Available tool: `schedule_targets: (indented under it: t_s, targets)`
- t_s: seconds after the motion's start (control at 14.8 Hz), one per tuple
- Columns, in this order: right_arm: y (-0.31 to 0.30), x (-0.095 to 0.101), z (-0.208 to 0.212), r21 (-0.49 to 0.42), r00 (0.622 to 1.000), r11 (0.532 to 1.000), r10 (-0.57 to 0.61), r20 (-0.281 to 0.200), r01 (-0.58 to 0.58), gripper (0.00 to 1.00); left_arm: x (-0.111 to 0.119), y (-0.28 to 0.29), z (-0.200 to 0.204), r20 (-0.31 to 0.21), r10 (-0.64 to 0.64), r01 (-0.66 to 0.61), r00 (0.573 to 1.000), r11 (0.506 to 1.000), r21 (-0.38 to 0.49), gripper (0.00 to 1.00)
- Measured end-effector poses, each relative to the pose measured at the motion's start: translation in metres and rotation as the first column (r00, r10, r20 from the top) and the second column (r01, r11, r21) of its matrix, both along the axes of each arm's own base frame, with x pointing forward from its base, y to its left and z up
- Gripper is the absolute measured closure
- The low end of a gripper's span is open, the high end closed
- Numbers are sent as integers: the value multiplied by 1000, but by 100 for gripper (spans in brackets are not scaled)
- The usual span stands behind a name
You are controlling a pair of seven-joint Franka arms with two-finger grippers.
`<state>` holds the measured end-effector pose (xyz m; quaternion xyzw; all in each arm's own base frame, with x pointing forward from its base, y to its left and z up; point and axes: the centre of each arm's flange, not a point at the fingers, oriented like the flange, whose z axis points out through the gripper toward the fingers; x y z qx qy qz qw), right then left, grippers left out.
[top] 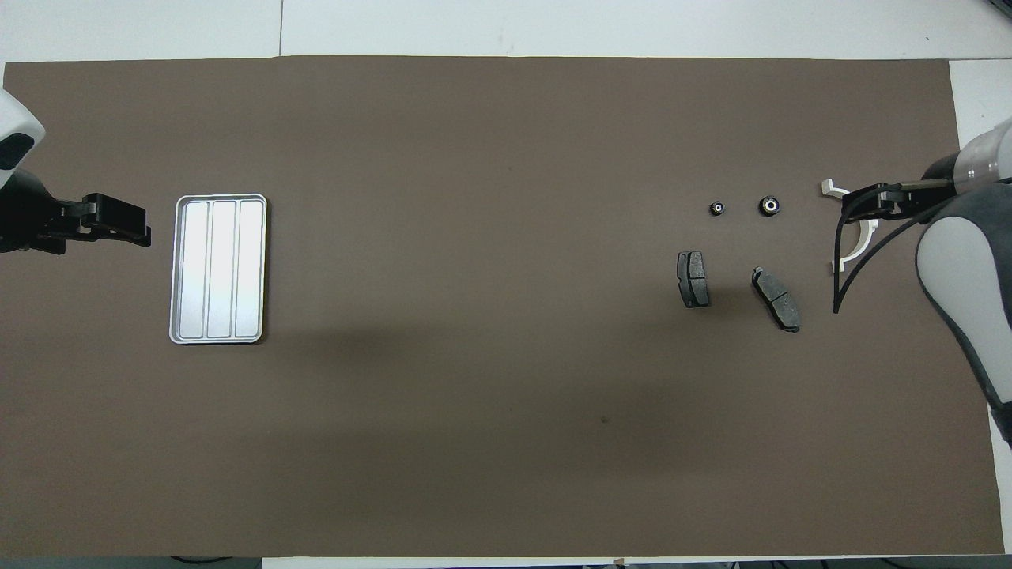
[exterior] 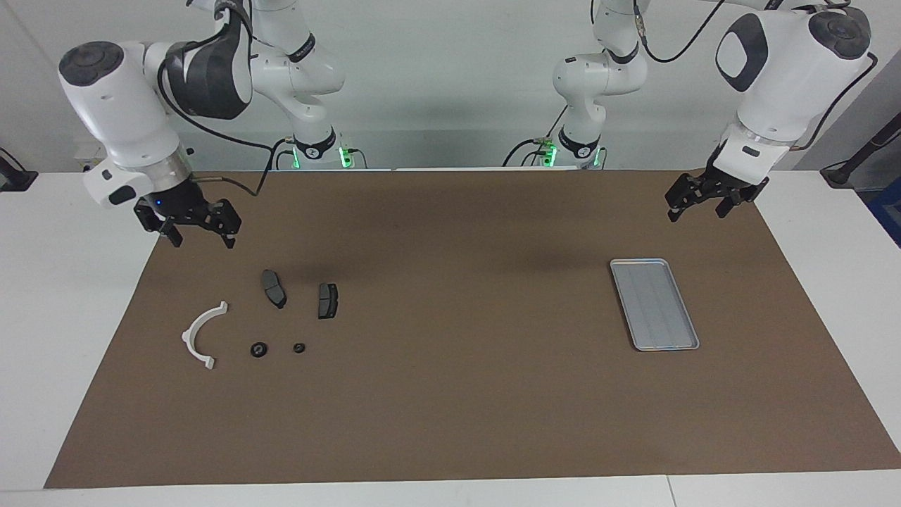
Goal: Pick bearing gear from pile to tray
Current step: 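Reach the right gripper to the black bearing gear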
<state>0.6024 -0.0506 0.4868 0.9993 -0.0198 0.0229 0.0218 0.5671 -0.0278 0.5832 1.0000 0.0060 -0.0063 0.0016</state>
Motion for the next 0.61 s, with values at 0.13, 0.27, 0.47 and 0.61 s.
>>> schedule_targets:
  t_s: [0.13, 0.27, 0.47, 0.61]
  targets:
    - [0, 14, -28, -5, 1000, 1000, 4, 2, -4, 0, 0, 0, 0, 0, 0, 0, 1000, 1000, 0, 0]
    - [0, 25, -52, -9, 1000, 1000, 9, 7, -9, 0, 0, 0, 0, 0, 0, 0, 1000, 1000, 0, 0]
    - [-1, 38, -83, -15, 1000, 1000, 14, 18, -14, 0, 0, 0, 0, 0, 0, 0, 1000, 1000, 0, 0]
    - [-1, 45, -101, -18, 999, 1000, 17, 27, -16, 0, 0, 0, 0, 0, 0, 0, 1000, 1000, 0, 0]
